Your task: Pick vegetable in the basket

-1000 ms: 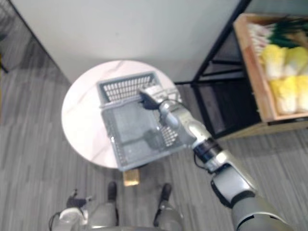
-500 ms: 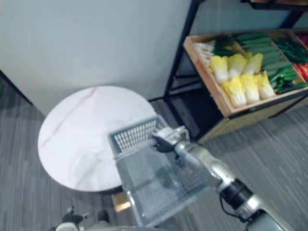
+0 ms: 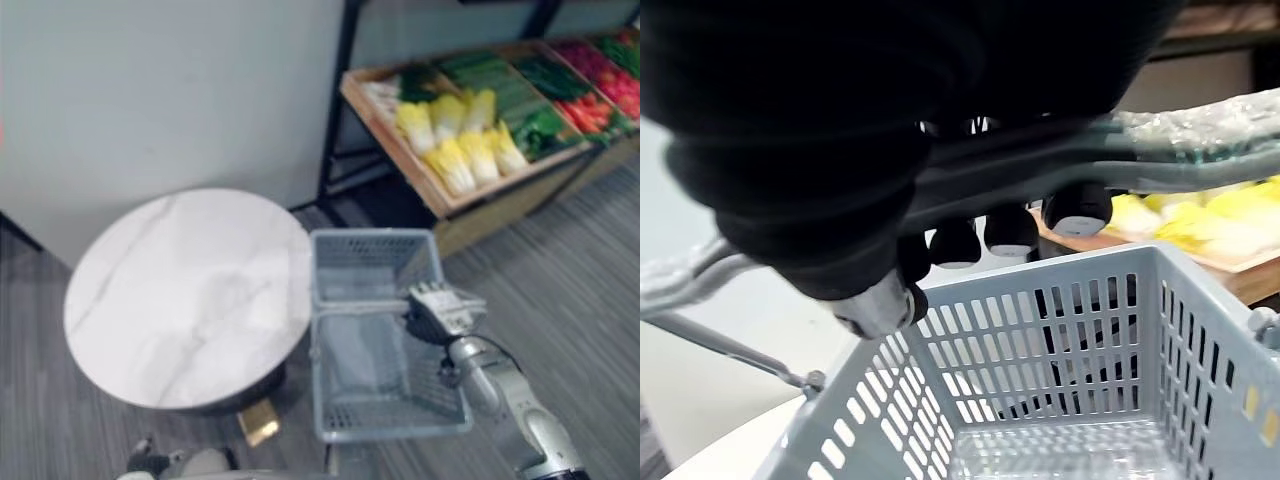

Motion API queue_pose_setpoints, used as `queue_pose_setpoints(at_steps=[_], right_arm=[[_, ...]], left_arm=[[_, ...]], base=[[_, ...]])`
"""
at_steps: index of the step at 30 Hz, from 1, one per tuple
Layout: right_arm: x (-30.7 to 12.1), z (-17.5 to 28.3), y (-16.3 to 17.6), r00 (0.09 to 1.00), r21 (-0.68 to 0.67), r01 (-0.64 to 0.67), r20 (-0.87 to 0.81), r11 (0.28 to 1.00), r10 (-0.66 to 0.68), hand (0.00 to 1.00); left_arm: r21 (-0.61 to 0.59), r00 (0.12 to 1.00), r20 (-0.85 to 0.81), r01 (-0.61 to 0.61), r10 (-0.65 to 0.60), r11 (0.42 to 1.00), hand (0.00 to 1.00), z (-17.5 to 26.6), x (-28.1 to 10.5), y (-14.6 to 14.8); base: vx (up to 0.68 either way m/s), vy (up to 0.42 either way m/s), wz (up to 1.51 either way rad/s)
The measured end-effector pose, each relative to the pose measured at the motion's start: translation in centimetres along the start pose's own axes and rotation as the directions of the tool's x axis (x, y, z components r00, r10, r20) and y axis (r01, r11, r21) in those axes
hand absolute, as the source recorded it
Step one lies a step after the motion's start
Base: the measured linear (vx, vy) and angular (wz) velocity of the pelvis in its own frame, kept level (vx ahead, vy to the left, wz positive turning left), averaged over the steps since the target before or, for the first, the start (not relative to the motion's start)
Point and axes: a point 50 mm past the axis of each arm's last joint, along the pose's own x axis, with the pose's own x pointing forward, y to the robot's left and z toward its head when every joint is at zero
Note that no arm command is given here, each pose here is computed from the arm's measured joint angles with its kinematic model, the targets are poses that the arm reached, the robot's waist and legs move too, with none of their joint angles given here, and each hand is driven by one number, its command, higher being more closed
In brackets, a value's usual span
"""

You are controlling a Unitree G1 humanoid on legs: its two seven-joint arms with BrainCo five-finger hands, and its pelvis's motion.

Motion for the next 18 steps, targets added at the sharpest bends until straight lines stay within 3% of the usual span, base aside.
queue_pose_setpoints(at_steps=[8, 18], right_arm=[[4.1, 2.0, -1.1, 0.987, 0.0, 0.101, 0.128, 0.995, -0.101, 1.0], [4.0, 2.6, 0.8, 0.989, -0.024, 0.031, 0.147, 0.999, -0.027, 1.0]], left_arm=[[-0.007, 0.998, -0.06, -0.03, 0.029, 1.0, 0.0, -1.8, -0.3, 0.8], [-0.07, 0.997, -0.075, 0.008, -0.014, 0.997, 0.0, -1.5, -0.6, -1.3]], base=[[-0.09, 0.037, -1.58], [-0.05, -0.295, -1.0]])
